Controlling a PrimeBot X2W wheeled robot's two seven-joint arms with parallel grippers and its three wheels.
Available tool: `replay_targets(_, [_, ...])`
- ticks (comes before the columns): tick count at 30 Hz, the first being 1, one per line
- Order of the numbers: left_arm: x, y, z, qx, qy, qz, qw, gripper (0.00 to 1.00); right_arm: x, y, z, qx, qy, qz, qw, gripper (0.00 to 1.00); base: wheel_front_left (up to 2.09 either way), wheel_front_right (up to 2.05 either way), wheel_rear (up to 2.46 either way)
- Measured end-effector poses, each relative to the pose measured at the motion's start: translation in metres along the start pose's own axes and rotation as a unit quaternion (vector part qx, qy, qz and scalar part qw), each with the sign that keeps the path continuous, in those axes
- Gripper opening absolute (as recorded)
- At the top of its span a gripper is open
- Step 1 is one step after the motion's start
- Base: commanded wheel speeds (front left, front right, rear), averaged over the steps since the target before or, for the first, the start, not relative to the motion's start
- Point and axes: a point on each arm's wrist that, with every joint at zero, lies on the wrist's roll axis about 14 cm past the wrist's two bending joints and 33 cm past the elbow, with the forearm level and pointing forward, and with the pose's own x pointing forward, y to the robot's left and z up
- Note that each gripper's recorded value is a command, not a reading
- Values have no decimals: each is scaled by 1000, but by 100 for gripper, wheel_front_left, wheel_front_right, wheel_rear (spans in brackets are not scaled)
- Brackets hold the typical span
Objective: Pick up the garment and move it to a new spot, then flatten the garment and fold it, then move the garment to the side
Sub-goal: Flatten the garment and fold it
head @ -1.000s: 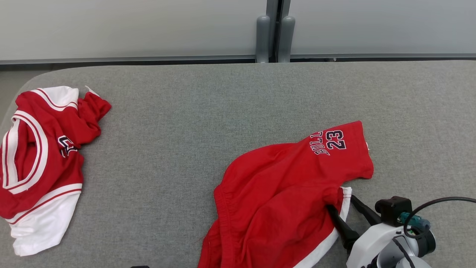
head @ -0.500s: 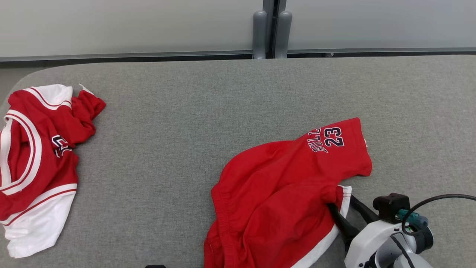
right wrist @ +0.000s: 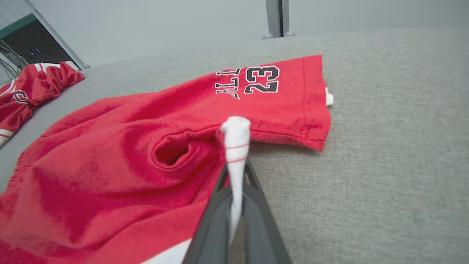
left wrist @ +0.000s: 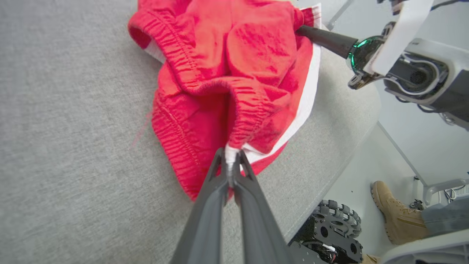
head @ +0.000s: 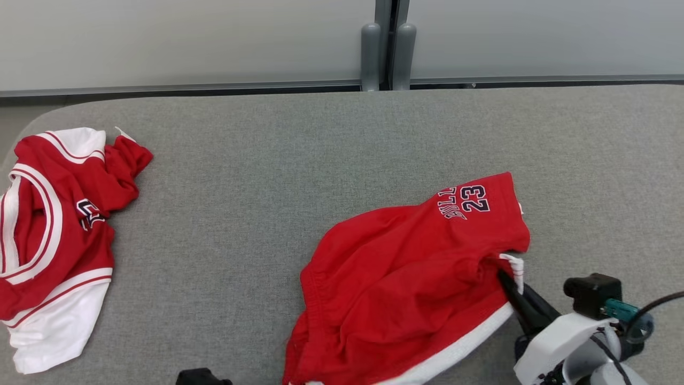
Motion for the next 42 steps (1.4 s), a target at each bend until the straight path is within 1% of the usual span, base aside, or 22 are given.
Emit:
replay_targets(3, [-6, 0, 21, 10, -36, 0, 999, 0, -13, -5, 18, 12, -32, -8, 999, 0, 0, 0, 0])
replay_targets(6, [-10, -7, 39, 13, -70, -9, 997, 0, -29, -10, 39, 18, -68, -18, 997, 0, 0, 0, 0])
replay_targets(11, [-13, -26, 74, 24, -132, -35, 990, 0, -56, -12, 87, 29, -149, -28, 988, 0, 0, 0, 0])
replay_targets(15, [-19, -50, 112, 38, -196, -73, 977, 0, -78, 1, 138, 35, -230, -10, 972, 0, 0, 0, 0])
replay_targets(17, [-22, -59, 136, 54, -232, -89, 967, 0, -86, 9, 161, 36, -259, 4, 965, 0, 0, 0, 0])
replay_targets(18, [-24, -60, 149, 64, -250, -93, 962, 0, -88, 14, 172, 34, -271, 13, 962, 0, 0, 0, 0])
replay_targets(19, [-24, -60, 149, 64, -250, -93, 962, 0, -88, 14, 172, 34, -271, 13, 962, 0, 0, 0, 0])
replay_targets(21, [-24, -59, 170, 98, -267, -95, 954, 0, -87, 20, 192, 22, -284, 28, 958, 0, 0, 0, 0])
replay_targets(23, [-22, -61, 195, 109, -290, -110, 945, 0, -78, 25, 213, 17, -295, 41, 955, 0, 0, 0, 0])
replay_targets(24, [-19, -57, 206, 127, -291, -109, 942, 0, -70, 26, 224, 16, -299, 45, 953, 0, 0, 0, 0])
replay_targets(25, [-14, -51, 217, 154, -285, -104, 940, 0, -62, 25, 232, -5, -294, 41, 955, 0, 0, 0, 0])
replay_targets(26, [-10, -45, 229, 169, -284, -102, 938, 0, -52, 24, 243, -21, -292, 38, 955, 0, 0, 0, 0])
replay_targets(28, [3, -40, 256, 165, -292, -110, 936, 0, -27, 25, 263, -13, -291, 43, 956, 0, 0, 0, 0])
replay_targets(29, [10, -33, 269, 175, -291, -106, 935, 0, -14, 24, 273, -10, -292, 41, 955, 0, 0, 0, 0])
replay_targets(31, [26, -9, 295, 200, -279, -76, 936, 0, 12, 12, 297, 4, -297, 25, 955, 0, 0, 0, 0])
replay_targets(34, [52, 21, 339, 199, -288, -43, 936, 0, 49, -14, 330, 21, -304, -3, 952, 0, 0, 0, 0])
replay_targets(36, [67, 41, 367, 210, -309, -16, 927, 0, 72, -28, 352, 50, -327, -6, 944, 0, 0, 0, 0])
replay_targets(38, [82, 62, 385, 208, -325, 7, 923, 0, 94, -41, 367, 92, -357, -8, 930, 0, 0, 0, 0])
replay_targets(40, [91, 82, 401, 219, -347, 35, 911, 0, 114, -52, 376, 125, -381, -19, 916, 0, 0, 0, 0])
replay_targets(41, [93, 84, 411, 238, -366, 41, 899, 0, 121, -57, 381, 144, -399, -25, 905, 0, 0, 0, 0])
replay_targets(42, [92, 83, 423, 253, -397, 41, 881, 0, 128, -60, 385, 160, -410, -27, 898, 0, 0, 0, 0])
